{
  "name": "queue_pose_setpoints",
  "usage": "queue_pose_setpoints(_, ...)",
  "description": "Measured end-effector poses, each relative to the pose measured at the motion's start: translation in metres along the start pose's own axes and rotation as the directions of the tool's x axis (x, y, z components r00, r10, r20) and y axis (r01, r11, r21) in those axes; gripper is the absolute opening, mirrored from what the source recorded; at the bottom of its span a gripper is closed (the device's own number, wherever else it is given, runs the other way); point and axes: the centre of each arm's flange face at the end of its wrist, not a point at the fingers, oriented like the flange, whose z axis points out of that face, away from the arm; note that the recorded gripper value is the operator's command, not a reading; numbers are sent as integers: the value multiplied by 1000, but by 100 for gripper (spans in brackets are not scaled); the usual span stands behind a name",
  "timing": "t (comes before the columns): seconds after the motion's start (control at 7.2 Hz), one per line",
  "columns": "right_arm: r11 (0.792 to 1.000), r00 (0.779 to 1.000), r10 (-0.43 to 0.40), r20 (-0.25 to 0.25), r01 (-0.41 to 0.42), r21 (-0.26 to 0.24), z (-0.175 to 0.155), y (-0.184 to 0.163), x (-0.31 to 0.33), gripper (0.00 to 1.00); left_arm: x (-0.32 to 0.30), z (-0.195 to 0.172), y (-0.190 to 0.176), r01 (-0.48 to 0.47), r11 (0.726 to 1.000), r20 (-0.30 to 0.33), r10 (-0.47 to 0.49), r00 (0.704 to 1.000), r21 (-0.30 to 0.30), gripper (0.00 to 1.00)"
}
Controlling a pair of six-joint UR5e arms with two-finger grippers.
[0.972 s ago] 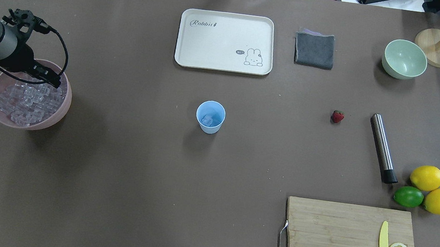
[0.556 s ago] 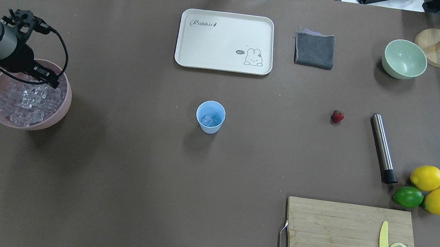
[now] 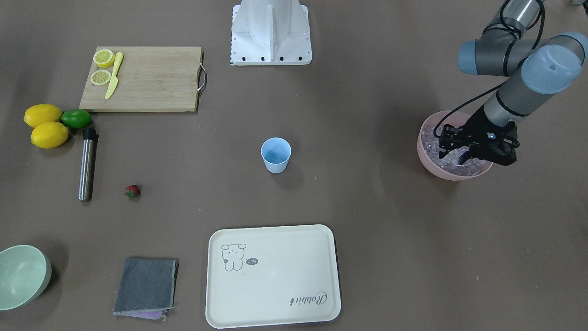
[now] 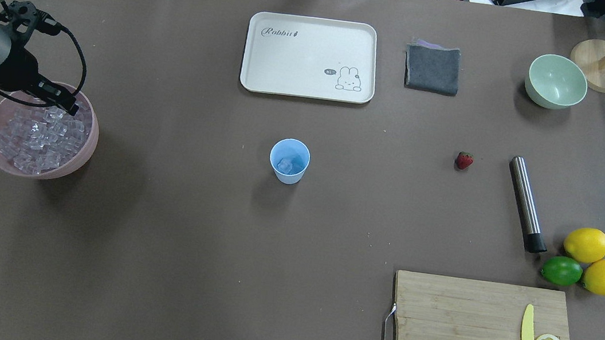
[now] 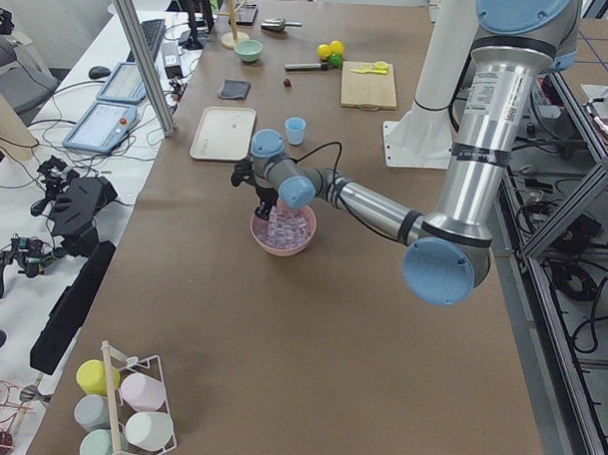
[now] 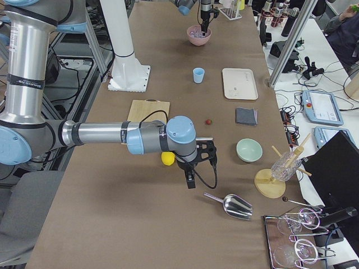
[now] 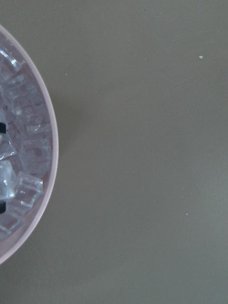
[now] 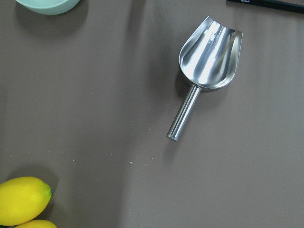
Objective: Mash ice and strawberries in cup
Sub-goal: 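Lower the left gripper into the ice and close on a cube, then lift the held ice cube out of the bowl with the left gripper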
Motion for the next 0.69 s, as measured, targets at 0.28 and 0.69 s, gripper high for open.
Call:
queue_pose_setpoints(0.28, 1000, 1000, -1, 0, 1, 1, 0, 0, 0, 100, 1, -29, -5, 5, 1000, -50, -4, 999, 23, 1)
queue_pose_setpoints(0.69, 1000, 1000, -1, 0, 1, 2, -1, 0, -1, 100, 21, -52, -13, 97, 994, -97, -91, 991, 54, 0)
